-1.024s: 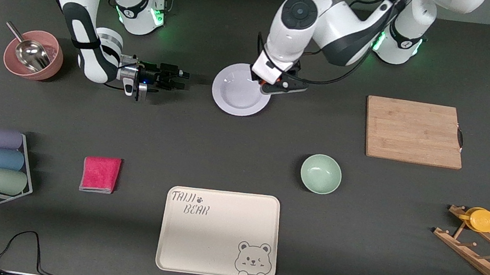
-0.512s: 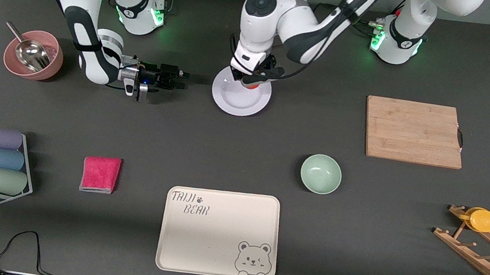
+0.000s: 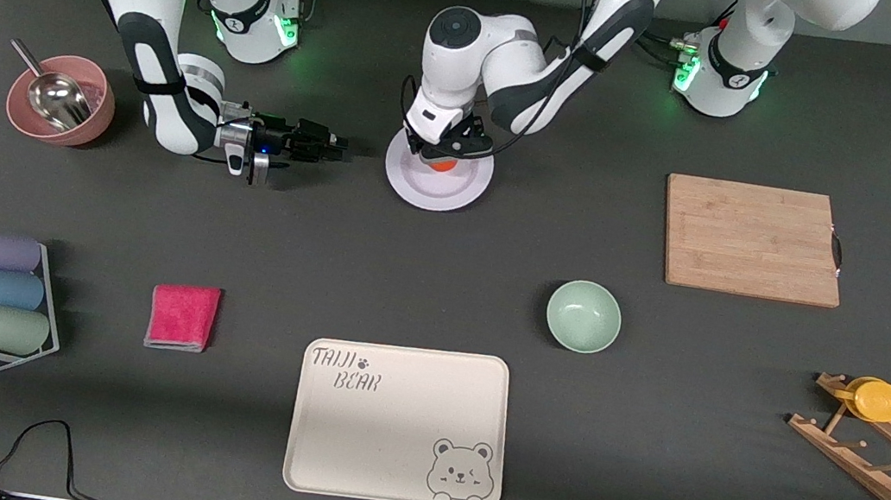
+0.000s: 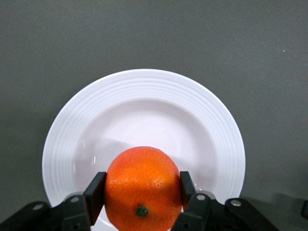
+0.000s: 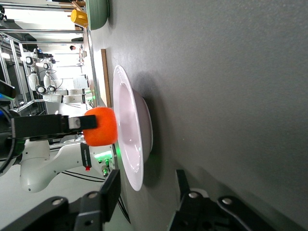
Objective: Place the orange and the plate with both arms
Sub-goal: 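Lower the orange onto the white plate and open the left gripper, then grip the plate rim with the right gripper while the left gripper withdraws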
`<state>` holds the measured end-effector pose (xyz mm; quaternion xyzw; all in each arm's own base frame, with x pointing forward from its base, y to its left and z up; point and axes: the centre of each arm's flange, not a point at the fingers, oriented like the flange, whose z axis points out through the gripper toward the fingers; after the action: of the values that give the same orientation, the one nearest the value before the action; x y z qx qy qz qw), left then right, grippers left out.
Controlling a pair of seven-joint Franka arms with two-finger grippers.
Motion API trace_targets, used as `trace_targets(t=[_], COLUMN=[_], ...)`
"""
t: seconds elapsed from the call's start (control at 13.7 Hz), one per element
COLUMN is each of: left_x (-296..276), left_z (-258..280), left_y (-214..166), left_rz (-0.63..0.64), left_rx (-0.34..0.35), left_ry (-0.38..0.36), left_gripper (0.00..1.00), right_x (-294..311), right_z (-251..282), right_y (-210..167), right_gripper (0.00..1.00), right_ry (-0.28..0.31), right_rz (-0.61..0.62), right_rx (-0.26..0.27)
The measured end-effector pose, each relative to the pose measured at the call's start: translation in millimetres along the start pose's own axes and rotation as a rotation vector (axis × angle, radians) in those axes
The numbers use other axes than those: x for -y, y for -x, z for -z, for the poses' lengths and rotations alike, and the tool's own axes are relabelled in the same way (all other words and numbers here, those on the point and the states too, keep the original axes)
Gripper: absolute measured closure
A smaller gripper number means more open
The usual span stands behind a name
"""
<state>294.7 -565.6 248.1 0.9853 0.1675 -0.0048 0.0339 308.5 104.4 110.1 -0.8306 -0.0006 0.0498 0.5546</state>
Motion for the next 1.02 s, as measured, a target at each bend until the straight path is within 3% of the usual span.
trace_targets(t=[0.29, 0.73, 0.95, 1.02], left_x=[-0.4, -4.0, -6.9, -9.6], left_z=[-15.7, -27.9, -24.8, -19.8], left_y=[10.0, 14.6, 12.3, 9.0], left_rz=[-0.009, -0.037, -0.043, -0.043], left_rx=[-0.009, -0.08, -0.096, -0.105], left_ry=[-0.017, -0.021, -0.015, -0.01], left_gripper=[0.33, 0.33, 0.05, 0.0], right_x=[0.1, -3.9, -9.5, -11.7], right_z=[0.0, -0.9, -5.5, -6.4], right_y=[-0.2, -0.2, -0.9, -1.4], right_gripper=[0.53, 0.53, 0.53, 0.53], right_ry=[0.0, 0.002, -0.023, -0.025], right_rz=[0.0, 0.031, 0.043, 0.043], right_rx=[0.0, 0.004, 0.016, 0.014])
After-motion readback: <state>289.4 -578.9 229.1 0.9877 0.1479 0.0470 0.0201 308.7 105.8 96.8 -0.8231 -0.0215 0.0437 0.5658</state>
